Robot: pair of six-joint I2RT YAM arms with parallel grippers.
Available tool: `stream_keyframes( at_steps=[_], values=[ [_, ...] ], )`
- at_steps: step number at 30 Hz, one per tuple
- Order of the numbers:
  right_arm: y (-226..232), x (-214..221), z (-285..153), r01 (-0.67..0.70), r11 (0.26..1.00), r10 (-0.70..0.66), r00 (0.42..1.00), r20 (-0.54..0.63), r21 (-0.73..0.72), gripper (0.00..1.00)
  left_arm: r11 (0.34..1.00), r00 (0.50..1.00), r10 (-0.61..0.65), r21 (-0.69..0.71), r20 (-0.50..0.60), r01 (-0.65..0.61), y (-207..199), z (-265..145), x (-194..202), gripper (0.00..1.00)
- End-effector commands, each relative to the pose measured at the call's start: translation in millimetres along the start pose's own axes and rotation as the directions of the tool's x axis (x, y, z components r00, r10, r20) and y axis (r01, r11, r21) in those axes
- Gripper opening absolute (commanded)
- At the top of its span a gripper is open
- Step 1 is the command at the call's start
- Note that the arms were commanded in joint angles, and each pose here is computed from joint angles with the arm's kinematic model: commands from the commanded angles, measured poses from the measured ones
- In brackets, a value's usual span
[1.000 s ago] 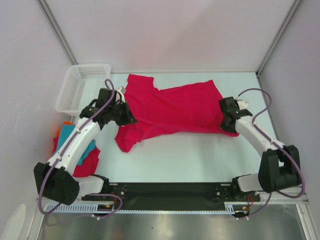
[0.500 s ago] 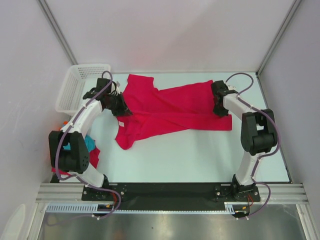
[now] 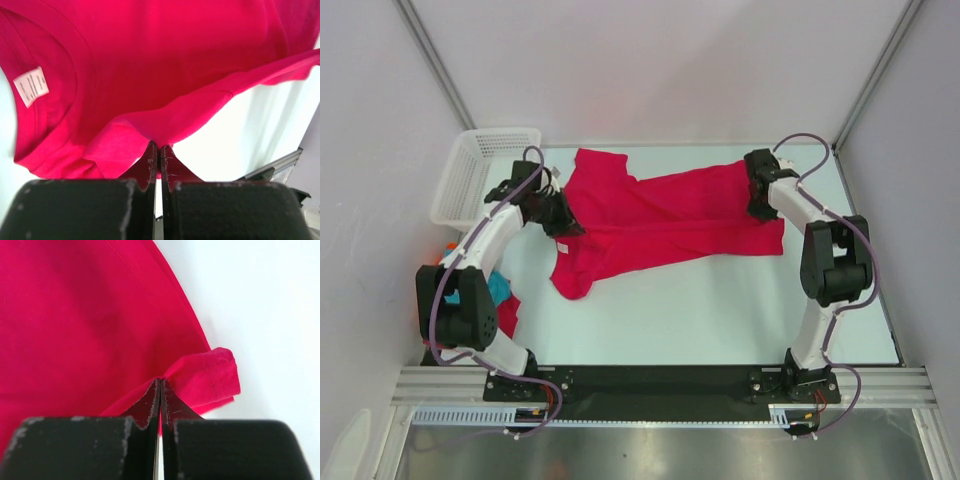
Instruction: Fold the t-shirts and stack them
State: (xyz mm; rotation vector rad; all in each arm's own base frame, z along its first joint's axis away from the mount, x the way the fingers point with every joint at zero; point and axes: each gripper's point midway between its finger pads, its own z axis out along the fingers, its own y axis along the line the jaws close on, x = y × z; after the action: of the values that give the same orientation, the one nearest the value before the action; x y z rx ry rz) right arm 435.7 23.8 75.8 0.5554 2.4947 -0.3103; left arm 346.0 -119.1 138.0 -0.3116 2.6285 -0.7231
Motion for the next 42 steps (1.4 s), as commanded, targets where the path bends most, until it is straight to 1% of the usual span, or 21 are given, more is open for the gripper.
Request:
stream_keyframes(
  at_steps=[1,5,7,10,11,16,19,23,25,27,29,30,31,32,33,35,36,37,42],
  values=[
    [-21.9,-11.8,-52.6,-0.039,0.999,0.041,0.996,0.08,-0.017,0.0,0.994,0.996,0.054,0.095,0.072,-0.06,-23.8,-39.3,1.2,0.02],
    [-37.0,4.2,-87.9,-0.051,0.998,0.056,0.993,0.105,-0.046,0.0,0.986,0.991,0.084,0.134,0.109,-0.098,-37.6,-75.6,19.8,0.02],
    [-44.1,11.4,-100.4,-0.056,0.997,0.062,0.991,0.117,-0.051,0.0,0.981,0.991,0.084,0.164,0.106,-0.1,-42.3,-85.8,32.1,0.02],
    [-56.6,28.8,-121.3,-0.049,0.997,0.056,0.992,0.116,-0.058,0.0,0.972,0.987,0.091,0.203,0.134,-0.117,-48.0,-109.2,54.6,0.03],
    [-59.5,34.1,-129.5,-0.047,0.997,0.055,0.991,0.122,-0.069,0.0,0.971,0.988,0.088,0.211,0.125,-0.113,-47.7,-112.0,62.3,0.03],
    [-73.9,56.1,-143.1,-0.027,0.998,0.033,0.993,0.11,-0.057,0.0,0.965,0.99,0.075,0.242,0.123,-0.103,-43.2,-125.4,98.7,0.04],
    [-80.7,67.6,-147.9,-0.015,0.999,0.02,0.995,0.096,-0.049,0.0,0.959,0.99,0.067,0.266,0.124,-0.098,-44.8,-133.5,112.0,0.04],
    [-85.1,72.9,-151.9,-0.002,0.999,0.006,0.995,0.097,-0.042,0.0,0.956,0.989,0.067,0.277,0.129,-0.101,-45.7,-139.3,119.5,0.06],
    [-87.0,72.1,-150.2,0.007,0.999,-0.003,0.995,0.103,-0.031,0.0,0.959,0.991,0.062,0.269,0.122,-0.093,-41.9,-135.1,120.9,0.08],
    [-85.8,70.2,-147.5,0.015,1.0,-0.012,0.994,0.105,-0.025,0.0,0.962,0.994,0.053,0.262,0.092,-0.075,-36.0,-125.6,125.2,0.08],
    [-79.2,66.4,-140.6,0.028,0.999,-0.025,0.994,0.103,-0.023,0.0,0.955,0.995,0.043,0.288,0.09,-0.067,-37.4,-115.8,120.8,0.08],
    [-76.6,65.2,-136.8,0.039,0.999,-0.037,0.994,0.1,-0.021,0.0,0.957,0.999,0.02,0.288,0.044,-0.032,-31.1,-101.0,124.6,0.08],
    [-70.3,60.5,-128.6,0.048,0.999,-0.046,0.994,0.095,-0.018,0.0,0.95,0.998,0.025,0.311,0.051,-0.04,-33.5,-95.0,119.2,0.08],
    [-65.8,58.2,-124.2,0.054,0.998,-0.053,0.995,0.089,-0.016,0.0,0.948,0.999,0.005,0.317,0.032,-0.015,-32.8,-88.1,118.2,0.08],
    [-63.8,55.2,-119.7,0.057,0.998,-0.057,0.995,0.083,-0.007,0.0,0.948,1.0,-0.013,0.318,-0.011,0.016,-29.7,-76.8,118.8,0.07],
    [-53.3,46.2,-106.1,0.077,0.997,-0.077,0.994,0.074,0.003,0.0,0.949,1.0,-0.02,0.316,0.003,0.018,-29.1,-66.8,106.4,0.07],
    [-49.4,42.2,-102.7,0.082,0.997,-0.081,0.994,0.073,0.002,0.0,0.954,0.999,-0.035,0.298,-0.017,0.038,-25.1,-56.9,101.1,0.08],
    [-44.9,37.7,-96.8,0.081,0.997,-0.081,0.994,0.075,0.001,0.0,0.955,0.999,-0.04,0.294,-0.007,0.04,-23.6,-52.3,92.8,0.07],
    [-22.2,12.4,-61.5,0.085,0.996,-0.085,0.995,0.051,0.005,0.0,0.973,0.997,-0.066,0.217,-0.034,0.072,-9.4,-23.2,58.6,0.06]
  ],
)
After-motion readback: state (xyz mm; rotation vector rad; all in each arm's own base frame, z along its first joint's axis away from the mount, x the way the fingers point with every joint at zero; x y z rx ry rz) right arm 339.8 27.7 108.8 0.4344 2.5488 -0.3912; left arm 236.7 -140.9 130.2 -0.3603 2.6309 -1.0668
